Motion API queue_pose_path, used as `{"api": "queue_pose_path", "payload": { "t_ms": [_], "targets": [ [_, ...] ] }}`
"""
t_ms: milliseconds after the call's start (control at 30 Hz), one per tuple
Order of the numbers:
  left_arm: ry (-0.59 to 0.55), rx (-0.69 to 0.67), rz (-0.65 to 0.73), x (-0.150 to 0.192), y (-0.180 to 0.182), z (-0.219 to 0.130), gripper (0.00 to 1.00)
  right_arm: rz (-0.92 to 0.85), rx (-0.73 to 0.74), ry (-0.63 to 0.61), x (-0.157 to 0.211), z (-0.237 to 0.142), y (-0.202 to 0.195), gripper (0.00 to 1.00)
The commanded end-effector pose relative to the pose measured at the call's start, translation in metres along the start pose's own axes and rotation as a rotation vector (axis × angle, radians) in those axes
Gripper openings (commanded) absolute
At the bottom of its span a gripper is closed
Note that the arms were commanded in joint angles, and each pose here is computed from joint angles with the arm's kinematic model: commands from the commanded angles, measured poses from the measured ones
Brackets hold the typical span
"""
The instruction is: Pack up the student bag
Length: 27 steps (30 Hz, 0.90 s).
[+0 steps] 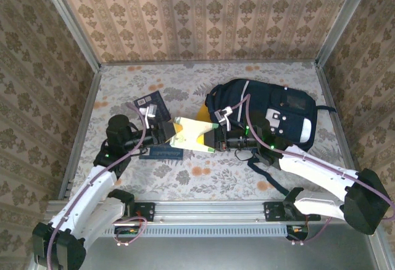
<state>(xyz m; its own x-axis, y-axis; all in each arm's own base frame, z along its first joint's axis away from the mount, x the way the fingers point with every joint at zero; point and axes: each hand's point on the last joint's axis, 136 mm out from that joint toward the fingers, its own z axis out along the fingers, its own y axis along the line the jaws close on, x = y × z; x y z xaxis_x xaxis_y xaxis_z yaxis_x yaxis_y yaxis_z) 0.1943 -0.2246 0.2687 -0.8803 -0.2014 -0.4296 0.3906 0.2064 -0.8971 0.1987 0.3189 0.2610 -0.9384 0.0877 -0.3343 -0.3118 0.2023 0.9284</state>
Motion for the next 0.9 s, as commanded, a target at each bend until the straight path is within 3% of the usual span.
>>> {"api": "queue_pose_path", "payload": {
  "t_ms": [0, 133, 500, 667, 700, 800, 867],
  "targets": [
    [0.005, 0.075, 0.047, -0.002, -0.019, -0.002, 0.41, -0.086, -0.044, -0.004, -0.008, -0.006, 0.025, 0.0],
    [0.008, 0.096, 0.045, 0.0, -0.02, -0.002, 0.26, -0.081, -0.037, -0.011, -0.011, -0.006, 0.023, 0.0],
    [0.033, 0.111, 0.036, 0.01, -0.019, 0.005, 0.3, -0.07, -0.03, -0.01, -0.016, 0.0, 0.017, 0.0],
    [0.021, 0.106, 0.047, 0.008, -0.018, 0.005, 0.04, -0.067, 0.006, -0.015, -0.015, 0.0, 0.008, 0.0],
    [0.019, 0.107, 0.051, 0.008, -0.019, 0.005, 0.0, -0.066, 0.018, -0.02, -0.016, -0.001, 0.006, 0.03],
    [0.001, 0.083, 0.066, 0.004, -0.017, 0.002, 0.0, -0.078, 0.095, -0.052, -0.019, -0.007, -0.007, 0.35],
    [-0.026, 0.033, 0.082, -0.002, -0.013, -0.004, 0.0, -0.091, 0.224, -0.098, -0.025, -0.019, -0.026, 0.49]
  ]
}}
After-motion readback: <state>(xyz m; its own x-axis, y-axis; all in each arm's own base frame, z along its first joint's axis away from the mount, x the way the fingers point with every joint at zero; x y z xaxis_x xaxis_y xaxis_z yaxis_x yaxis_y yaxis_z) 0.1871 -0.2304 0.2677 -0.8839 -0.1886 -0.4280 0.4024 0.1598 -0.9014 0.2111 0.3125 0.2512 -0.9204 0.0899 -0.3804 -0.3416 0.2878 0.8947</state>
